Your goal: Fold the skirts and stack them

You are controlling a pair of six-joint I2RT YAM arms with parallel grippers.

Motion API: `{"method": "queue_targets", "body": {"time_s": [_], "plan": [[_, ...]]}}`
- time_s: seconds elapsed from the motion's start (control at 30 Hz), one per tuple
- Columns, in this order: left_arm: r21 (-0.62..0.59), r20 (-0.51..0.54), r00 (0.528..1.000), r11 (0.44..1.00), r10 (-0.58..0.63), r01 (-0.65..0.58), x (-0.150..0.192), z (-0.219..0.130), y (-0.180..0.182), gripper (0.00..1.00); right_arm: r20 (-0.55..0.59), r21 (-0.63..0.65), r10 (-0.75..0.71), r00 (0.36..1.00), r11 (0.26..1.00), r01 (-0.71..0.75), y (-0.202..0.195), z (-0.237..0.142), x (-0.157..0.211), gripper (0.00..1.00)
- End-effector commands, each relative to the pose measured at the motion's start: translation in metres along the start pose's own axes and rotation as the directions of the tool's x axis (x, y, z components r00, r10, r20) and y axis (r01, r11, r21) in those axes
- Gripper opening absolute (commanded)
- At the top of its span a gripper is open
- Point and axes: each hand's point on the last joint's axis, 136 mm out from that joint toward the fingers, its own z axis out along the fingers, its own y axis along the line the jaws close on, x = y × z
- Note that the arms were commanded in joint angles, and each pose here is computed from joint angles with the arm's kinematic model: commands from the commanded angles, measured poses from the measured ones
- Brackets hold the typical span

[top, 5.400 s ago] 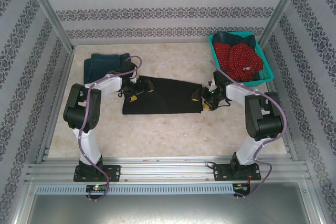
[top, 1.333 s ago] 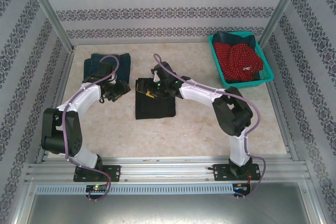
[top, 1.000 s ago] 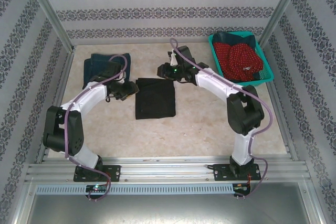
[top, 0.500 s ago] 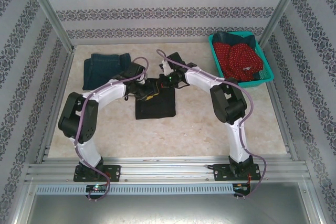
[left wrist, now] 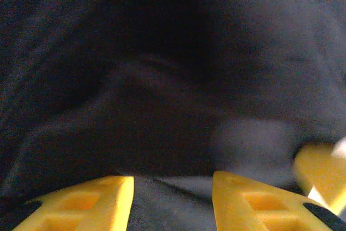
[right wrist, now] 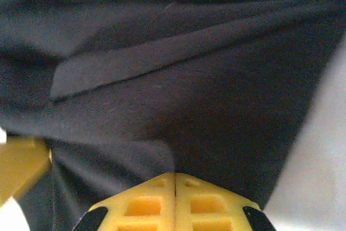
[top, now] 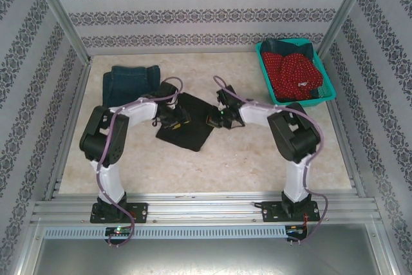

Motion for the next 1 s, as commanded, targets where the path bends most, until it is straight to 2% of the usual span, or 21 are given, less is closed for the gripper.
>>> {"method": "queue_targets", "body": {"time_s": [0.0,0.07,0.17,0.27,0.37,0.4,0.53,0.67,0.9,0.97], "plan": [[-0.076,-0.053,0.994,0.992,0.099,-0.103,-0.015,0.031,-0.004,0.47,0.100,-0.224,0.182,0.978,0.962,-0.156,0.056,-0.014,0.014,0.01],[-0.036,-0.048,0.986,0.986,0.162,-0.164,-0.028,0.024,-0.040,0.49,0.141,-0.231,0.184,0.973,0.961,-0.149,0.059,-0.024,0.019,0.10],[-0.003,0.044,0.976,0.977,0.214,-0.214,-0.045,-0.013,-0.071,0.57,0.281,-0.157,0.151,0.948,0.982,-0.110,0.036,-0.057,-0.001,0.22],[-0.033,0.105,0.966,0.972,0.237,-0.235,-0.045,-0.050,-0.067,0.66,0.338,-0.063,0.077,0.938,0.996,-0.059,0.010,-0.081,-0.023,0.31],[-0.031,0.104,0.966,0.971,0.238,-0.236,-0.031,-0.066,-0.055,0.69,0.322,-0.009,0.003,0.947,1.000,0.000,-0.008,-0.092,-0.045,0.37],[-0.023,0.100,0.967,0.972,0.236,-0.235,-0.027,-0.067,-0.051,0.69,0.304,-0.011,-0.026,0.952,0.999,0.031,-0.008,-0.092,-0.050,0.42],[0.032,0.070,0.967,0.968,0.246,-0.249,-0.021,-0.064,-0.050,0.71,0.251,-0.039,-0.134,0.959,0.988,0.149,0.003,-0.088,-0.067,0.49],[0.191,0.029,0.968,0.949,0.249,-0.249,-0.030,-0.050,-0.071,0.72,0.165,-0.088,-0.229,0.959,0.965,0.246,0.027,-0.069,-0.069,0.50],[0.162,-0.023,0.988,0.976,0.152,-0.146,-0.046,-0.011,-0.037,0.73,0.092,-0.088,-0.242,0.966,0.964,0.250,0.040,-0.031,-0.084,0.54],[0.151,-0.040,0.990,0.980,0.139,-0.131,-0.045,-0.001,-0.029,0.73,0.090,-0.035,-0.248,0.964,0.967,0.252,0.036,-0.021,-0.091,0.57]]}}
